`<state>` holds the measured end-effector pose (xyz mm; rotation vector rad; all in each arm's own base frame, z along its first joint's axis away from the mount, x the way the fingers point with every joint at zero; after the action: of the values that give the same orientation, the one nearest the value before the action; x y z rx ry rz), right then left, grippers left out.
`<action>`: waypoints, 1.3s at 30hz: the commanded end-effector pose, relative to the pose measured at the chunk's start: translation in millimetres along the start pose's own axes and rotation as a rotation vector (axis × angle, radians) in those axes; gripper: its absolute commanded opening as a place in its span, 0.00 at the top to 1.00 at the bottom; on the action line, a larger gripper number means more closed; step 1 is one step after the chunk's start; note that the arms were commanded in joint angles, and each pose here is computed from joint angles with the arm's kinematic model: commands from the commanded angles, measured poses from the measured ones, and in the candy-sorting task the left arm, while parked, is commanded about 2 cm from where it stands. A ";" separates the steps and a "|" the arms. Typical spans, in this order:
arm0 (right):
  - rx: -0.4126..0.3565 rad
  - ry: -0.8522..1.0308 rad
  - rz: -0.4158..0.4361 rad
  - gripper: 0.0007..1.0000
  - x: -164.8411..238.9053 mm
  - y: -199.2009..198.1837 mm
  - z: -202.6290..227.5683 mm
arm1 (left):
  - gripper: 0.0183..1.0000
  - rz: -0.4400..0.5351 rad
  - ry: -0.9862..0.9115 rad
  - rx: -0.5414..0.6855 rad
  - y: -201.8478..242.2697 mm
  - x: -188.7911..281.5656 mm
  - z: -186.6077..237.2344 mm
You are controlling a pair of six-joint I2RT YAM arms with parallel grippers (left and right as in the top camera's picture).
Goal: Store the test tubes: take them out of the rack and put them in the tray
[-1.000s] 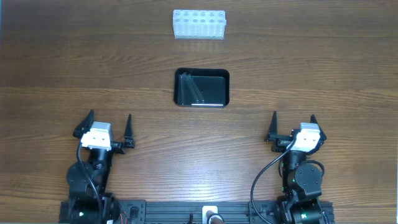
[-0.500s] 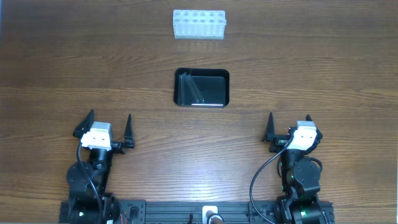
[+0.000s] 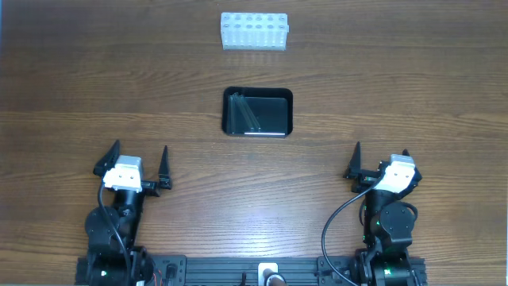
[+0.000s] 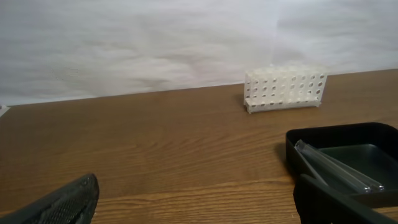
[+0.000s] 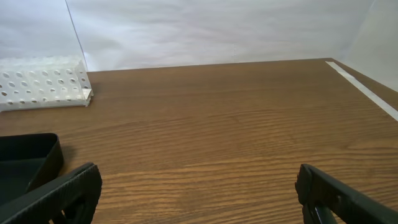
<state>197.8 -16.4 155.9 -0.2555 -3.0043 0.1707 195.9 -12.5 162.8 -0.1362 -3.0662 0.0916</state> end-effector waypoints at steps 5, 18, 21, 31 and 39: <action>-0.021 -0.071 -0.027 0.01 4.6 3.9 -10.2 | 0.00 0.000 0.000 -0.006 0.5 0.2 1.2; -0.020 -0.065 -0.061 0.01 4.2 6.0 -8.7 | 0.00 0.000 0.000 -0.006 0.5 0.2 1.2; -0.019 -0.064 -0.073 0.01 4.2 7.5 -8.4 | 0.00 0.000 0.000 -0.006 0.5 0.2 1.2; -0.018 -0.063 -0.073 0.01 4.2 7.5 -8.3 | 0.00 0.000 0.000 -0.006 0.5 0.2 1.2; -0.018 -0.063 -0.073 0.01 4.2 7.5 -8.3 | 0.00 0.000 0.000 -0.006 0.5 0.2 1.2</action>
<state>196.0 -7.8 165.4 -0.1552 -3.0710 0.1574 195.9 -12.5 162.8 -0.1362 -3.0662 0.0916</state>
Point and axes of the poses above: each gripper's point midway between its finger pads, its own x axis back along the fingers, its own y axis along the line the jaws close on, z = x × y, the point moved 5 cm from there along x, back along the fingers, and after that the axes turned 7 degrees about x, right-handed, at the moved point
